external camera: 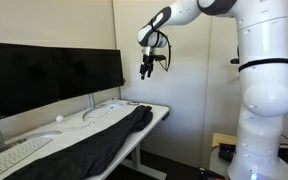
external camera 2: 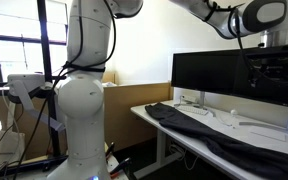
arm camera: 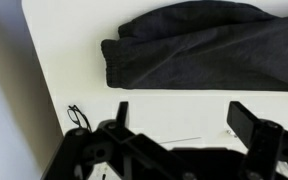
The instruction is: Fold the trousers in half from right to left.
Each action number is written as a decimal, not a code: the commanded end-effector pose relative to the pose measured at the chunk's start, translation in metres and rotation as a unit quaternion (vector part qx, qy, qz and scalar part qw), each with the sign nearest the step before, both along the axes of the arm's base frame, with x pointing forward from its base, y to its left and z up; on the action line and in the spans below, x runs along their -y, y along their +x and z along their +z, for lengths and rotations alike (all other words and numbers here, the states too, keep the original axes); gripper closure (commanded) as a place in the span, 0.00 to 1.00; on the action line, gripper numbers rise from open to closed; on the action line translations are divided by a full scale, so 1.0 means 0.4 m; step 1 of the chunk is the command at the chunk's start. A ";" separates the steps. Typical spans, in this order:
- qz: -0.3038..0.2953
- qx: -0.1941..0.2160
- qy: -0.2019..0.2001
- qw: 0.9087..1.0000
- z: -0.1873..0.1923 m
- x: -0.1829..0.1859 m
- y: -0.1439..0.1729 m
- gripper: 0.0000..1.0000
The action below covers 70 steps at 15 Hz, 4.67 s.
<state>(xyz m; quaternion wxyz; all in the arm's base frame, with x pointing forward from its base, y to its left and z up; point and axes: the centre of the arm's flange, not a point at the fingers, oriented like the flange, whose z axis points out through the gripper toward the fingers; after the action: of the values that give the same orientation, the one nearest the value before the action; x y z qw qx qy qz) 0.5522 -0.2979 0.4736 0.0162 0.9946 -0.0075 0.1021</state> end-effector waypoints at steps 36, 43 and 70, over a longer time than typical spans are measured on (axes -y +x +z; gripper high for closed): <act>-0.058 -0.164 0.072 0.982 -0.509 0.299 0.204 0.00; -0.063 -0.152 0.074 0.984 -0.590 0.294 0.241 0.00; -0.081 -0.183 0.091 0.975 -0.656 0.159 0.254 0.93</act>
<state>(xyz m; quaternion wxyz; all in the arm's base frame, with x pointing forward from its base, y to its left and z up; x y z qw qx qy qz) 0.6668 -0.3787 0.2016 -0.0542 0.9923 -0.0758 -0.0819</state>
